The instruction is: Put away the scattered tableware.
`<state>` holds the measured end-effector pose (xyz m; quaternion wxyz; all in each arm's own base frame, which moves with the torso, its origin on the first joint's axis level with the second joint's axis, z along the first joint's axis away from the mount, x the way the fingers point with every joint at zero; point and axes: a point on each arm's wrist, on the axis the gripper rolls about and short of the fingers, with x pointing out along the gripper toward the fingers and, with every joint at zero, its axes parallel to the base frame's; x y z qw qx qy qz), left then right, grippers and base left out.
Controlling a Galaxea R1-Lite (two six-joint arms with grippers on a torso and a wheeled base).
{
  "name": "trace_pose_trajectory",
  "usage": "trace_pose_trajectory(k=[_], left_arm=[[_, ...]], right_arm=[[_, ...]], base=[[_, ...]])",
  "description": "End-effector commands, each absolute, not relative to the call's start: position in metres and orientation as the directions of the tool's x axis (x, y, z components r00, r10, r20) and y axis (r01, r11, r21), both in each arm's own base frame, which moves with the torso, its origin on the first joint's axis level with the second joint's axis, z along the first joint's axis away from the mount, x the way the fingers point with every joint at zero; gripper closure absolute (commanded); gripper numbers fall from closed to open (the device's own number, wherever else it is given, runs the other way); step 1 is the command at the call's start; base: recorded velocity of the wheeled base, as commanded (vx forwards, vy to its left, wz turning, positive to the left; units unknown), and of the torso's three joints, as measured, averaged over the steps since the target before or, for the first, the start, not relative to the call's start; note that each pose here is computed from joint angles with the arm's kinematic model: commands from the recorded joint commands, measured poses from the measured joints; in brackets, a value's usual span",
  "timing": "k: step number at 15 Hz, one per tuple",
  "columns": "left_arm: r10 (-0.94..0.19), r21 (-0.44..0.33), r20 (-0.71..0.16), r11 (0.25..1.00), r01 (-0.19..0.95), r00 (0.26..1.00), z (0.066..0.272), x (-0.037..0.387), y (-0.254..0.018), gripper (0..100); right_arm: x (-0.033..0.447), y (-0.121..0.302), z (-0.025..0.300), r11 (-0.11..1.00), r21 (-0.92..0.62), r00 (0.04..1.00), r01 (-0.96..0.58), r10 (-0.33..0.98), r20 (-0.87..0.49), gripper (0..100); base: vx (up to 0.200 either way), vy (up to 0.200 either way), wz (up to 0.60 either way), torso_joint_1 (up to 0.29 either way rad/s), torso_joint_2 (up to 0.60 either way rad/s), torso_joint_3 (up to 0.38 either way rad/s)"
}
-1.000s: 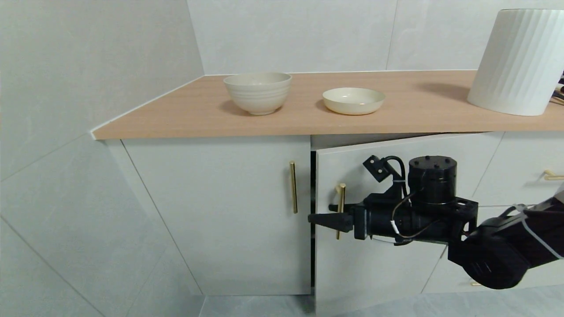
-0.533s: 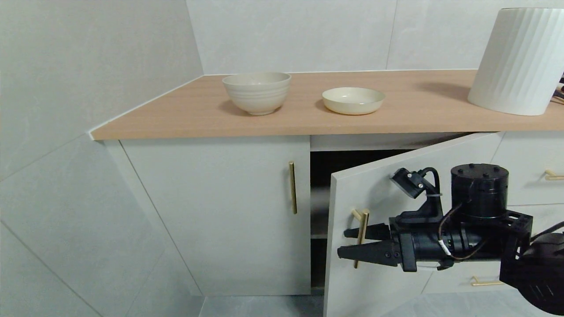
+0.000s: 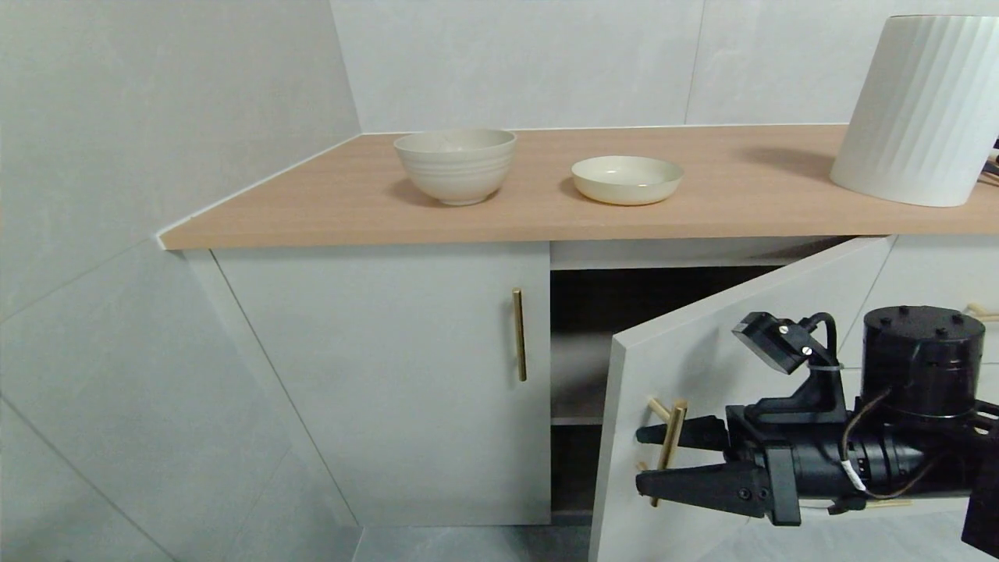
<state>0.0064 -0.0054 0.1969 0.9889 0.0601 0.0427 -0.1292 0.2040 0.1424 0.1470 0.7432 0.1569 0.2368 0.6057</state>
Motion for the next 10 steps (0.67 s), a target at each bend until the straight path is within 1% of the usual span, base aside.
trace_pose_trajectory(k=[1,2,3,5,6,7,8,9,10], left_arm=[[-0.475,-0.012,-0.382,0.861,0.509,0.793,0.243,0.134,-0.032,0],[-0.503,-0.031,-0.421,0.840,0.542,0.755,0.238,0.148,-0.041,0],[-0.551,-0.058,-0.465,0.801,0.596,0.694,0.230,0.169,-0.059,0],[-0.599,-0.091,-0.466,0.765,0.638,0.651,0.220,0.187,-0.079,0],[-0.630,-0.116,-0.456,0.742,0.660,0.628,0.216,0.195,-0.093,0],[-0.674,-0.157,-0.443,0.708,0.688,0.592,0.209,0.203,-0.113,0],[-0.696,-0.177,-0.440,0.687,0.705,0.568,0.203,0.208,-0.126,0],[-0.709,-0.184,-0.435,0.673,0.716,0.555,0.197,0.214,-0.135,100],[-0.716,-0.189,-0.431,0.667,0.721,0.549,0.194,0.218,-0.141,100]], right_arm=[[0.193,0.134,0.156,0.214,0.499,0.166,-0.840,0.976,-0.139,0],[0.192,0.133,0.157,0.213,0.497,0.166,-0.841,0.977,-0.137,0],[0.191,0.133,0.154,0.216,0.504,0.165,-0.836,0.976,-0.144,0],[0.189,0.131,0.150,0.220,0.512,0.163,-0.830,0.975,-0.154,0],[0.187,0.130,0.149,0.222,0.517,0.162,-0.827,0.974,-0.159,0],[0.186,0.130,0.147,0.225,0.521,0.162,-0.823,0.973,-0.164,0],[0.185,0.129,0.145,0.225,0.525,0.160,-0.821,0.973,-0.168,0],[0.185,0.129,0.144,0.226,0.528,0.159,-0.819,0.972,-0.171,0],[0.185,0.129,0.144,0.226,0.528,0.159,-0.819,0.972,-0.171,0]], base=[[0.000,0.000,0.00,0.000,0.00,0.000],[0.000,0.000,0.00,0.000,0.00,0.000],[0.000,0.000,0.00,0.000,0.00,0.000],[0.000,0.000,0.00,0.000,0.00,0.000],[0.000,0.000,0.00,0.000,0.00,0.000],[0.000,0.000,0.00,0.000,0.00,0.000],[0.000,0.000,0.00,0.000,0.00,0.000],[0.000,0.000,0.00,0.000,0.00,0.000],[0.000,0.000,0.00,0.000,0.00,0.000]])
